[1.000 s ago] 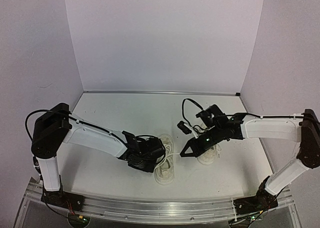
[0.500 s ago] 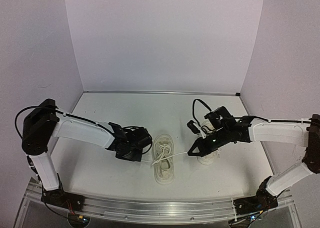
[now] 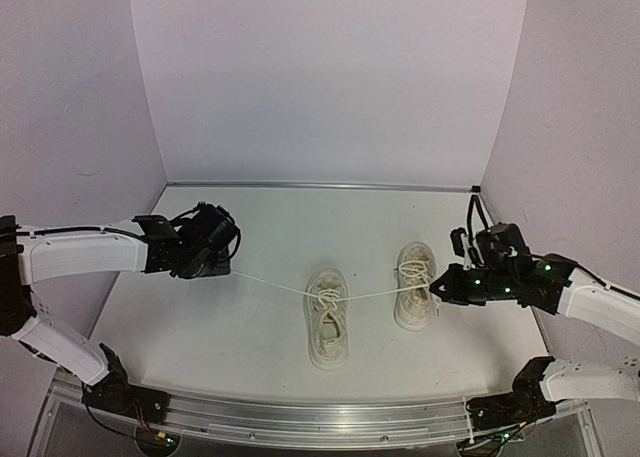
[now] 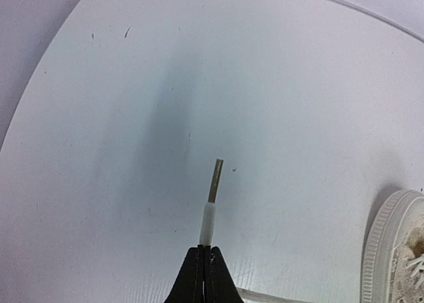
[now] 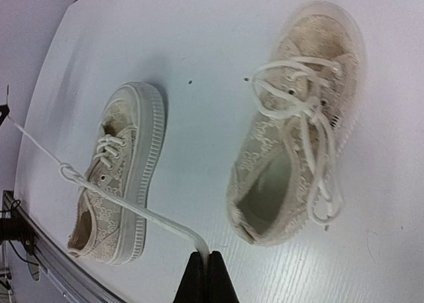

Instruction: Tie the shoes

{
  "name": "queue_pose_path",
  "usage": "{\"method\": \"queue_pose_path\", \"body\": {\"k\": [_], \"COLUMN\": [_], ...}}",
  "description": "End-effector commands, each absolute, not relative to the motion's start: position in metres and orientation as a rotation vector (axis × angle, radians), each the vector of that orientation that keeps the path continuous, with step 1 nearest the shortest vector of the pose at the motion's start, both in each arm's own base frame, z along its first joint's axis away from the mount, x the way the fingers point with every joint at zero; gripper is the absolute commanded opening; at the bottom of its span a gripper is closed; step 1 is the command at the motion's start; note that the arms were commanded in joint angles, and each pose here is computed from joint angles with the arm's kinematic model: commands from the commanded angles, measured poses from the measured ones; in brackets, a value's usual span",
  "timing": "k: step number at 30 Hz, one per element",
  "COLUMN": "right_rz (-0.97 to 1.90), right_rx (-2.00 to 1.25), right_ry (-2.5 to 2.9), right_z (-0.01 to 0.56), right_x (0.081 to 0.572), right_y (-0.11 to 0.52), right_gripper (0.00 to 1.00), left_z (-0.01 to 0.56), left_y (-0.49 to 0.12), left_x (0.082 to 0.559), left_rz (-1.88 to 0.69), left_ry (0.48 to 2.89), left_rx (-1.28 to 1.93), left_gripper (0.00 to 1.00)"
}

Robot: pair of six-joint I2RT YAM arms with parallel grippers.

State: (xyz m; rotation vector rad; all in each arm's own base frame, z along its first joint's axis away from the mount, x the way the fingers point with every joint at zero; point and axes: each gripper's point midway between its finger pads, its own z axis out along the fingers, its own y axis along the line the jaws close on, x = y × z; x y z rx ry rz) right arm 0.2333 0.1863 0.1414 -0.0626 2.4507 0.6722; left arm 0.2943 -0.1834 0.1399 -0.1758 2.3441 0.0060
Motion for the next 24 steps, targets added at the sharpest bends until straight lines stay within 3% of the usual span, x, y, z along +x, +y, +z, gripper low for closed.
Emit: {"method": "queue_pose_path", "body": {"k": [1,10,24], "right_rz": [0.512,0.358,0.185], "right_rx": [0.263,0.519,0.604], "right_ry": [2.479,2.463,2.479], "right_z": [0.122,0.105,0.084], "right_x": [0.224,0.205,0.198], "right_y": [0.141,0.097,0.073], "right_gripper": [0.00,0.00,0.00], "left_z": [0.122,0.100,0.065], "left_y": [-0.177,-0.153,-0.126], "left_x": [0.288,0.278,0.276], "left_rz": [0.034,0.118,0.185], "left_ry": [2.377,2.406,2.489], "left_rx": [-0.178,-0.256,-0.293], "left_gripper": [0.00,0.00,0.00]}}
